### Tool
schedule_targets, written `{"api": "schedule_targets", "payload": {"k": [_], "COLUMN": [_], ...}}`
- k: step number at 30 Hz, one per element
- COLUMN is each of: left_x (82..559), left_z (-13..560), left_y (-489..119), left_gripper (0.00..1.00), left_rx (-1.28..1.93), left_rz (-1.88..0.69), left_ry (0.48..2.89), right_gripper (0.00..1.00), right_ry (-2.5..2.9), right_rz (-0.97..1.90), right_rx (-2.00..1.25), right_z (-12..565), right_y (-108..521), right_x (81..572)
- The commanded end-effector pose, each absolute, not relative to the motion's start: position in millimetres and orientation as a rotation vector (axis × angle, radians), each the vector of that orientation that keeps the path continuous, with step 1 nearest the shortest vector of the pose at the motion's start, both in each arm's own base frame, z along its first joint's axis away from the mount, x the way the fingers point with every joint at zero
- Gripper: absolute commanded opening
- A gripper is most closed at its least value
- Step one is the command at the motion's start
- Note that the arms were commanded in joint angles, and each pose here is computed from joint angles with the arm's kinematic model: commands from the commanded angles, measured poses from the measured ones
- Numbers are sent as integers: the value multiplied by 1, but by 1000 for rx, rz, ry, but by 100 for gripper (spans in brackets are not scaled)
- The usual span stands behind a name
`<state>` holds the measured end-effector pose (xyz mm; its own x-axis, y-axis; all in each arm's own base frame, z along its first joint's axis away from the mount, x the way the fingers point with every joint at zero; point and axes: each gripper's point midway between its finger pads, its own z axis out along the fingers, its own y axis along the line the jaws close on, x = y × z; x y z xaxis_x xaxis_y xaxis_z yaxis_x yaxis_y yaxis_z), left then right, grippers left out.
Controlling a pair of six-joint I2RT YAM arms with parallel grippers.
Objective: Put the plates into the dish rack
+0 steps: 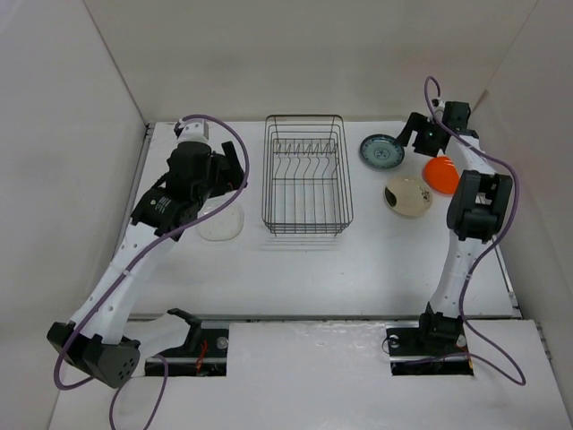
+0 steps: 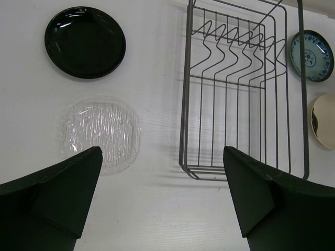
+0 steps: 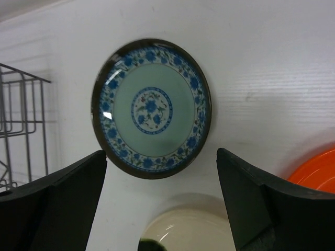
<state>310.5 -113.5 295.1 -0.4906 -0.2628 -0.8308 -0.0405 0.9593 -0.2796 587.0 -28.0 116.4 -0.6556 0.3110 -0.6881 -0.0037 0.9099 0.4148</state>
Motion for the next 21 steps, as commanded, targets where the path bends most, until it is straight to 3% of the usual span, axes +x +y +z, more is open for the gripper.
{"api": "schedule_targets", "payload": {"k": [1, 21], "left_x": [312, 313], "left_z": [306, 304], "left_y": [-117, -121], "left_gripper": [100, 100], "left_rx": [-197, -156], "left_rz": [-316, -367], "left_ry": [2028, 2065], "right_gripper": [90, 87], "right_ry": [2259, 2413], "right_rz": [491, 572], "right_rx": [204, 306], "right_z": [115, 57], "right_y": [-32, -33], "right_x": [591, 597]}}
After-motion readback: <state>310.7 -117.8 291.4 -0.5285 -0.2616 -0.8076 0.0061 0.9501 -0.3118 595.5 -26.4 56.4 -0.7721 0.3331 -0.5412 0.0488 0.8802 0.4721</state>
